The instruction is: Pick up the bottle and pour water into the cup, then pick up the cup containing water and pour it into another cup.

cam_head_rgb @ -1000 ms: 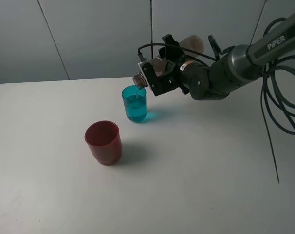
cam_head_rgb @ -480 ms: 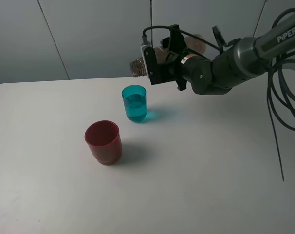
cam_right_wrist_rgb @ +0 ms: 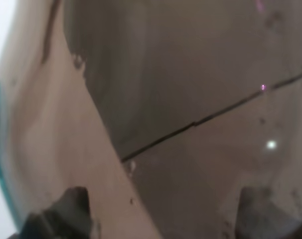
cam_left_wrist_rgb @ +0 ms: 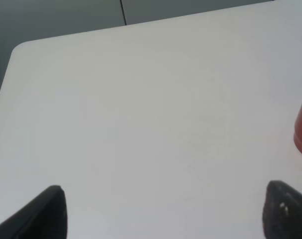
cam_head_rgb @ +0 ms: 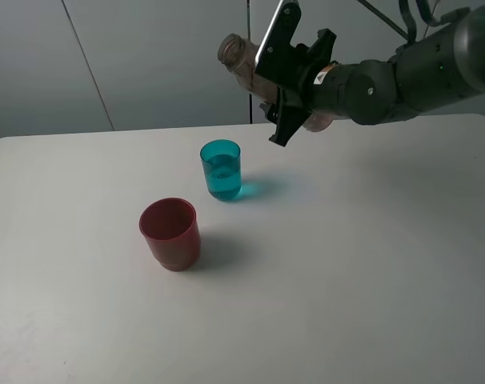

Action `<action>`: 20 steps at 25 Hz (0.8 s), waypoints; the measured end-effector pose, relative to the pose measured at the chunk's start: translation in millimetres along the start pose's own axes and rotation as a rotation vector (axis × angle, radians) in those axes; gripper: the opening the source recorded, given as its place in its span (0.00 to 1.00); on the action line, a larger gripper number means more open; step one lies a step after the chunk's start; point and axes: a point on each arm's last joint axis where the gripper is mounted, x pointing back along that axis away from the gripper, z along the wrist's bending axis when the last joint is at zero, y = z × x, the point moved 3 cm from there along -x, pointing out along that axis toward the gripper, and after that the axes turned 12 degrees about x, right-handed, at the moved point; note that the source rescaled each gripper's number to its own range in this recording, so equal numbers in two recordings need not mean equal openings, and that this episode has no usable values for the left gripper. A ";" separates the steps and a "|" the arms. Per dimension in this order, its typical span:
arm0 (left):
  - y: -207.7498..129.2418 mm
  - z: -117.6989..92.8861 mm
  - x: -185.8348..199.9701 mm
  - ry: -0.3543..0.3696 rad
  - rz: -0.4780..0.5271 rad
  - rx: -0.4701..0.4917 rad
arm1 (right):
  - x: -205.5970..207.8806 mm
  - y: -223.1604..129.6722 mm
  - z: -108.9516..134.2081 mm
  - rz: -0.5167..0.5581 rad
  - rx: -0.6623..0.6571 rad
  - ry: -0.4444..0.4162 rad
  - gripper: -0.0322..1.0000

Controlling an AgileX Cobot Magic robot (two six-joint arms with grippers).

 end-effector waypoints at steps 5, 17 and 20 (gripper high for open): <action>0.0 0.0 0.0 0.000 0.000 0.000 | 22.0 -25.5 -1.7 0.023 -0.390 -0.012 0.03; 0.0 0.0 0.0 0.000 0.000 0.000 | 54.9 -79.8 15.4 -0.001 -0.745 -0.197 0.03; 0.0 0.0 0.0 0.000 0.000 0.000 | 51.0 -87.4 19.4 0.016 -0.751 -0.201 0.03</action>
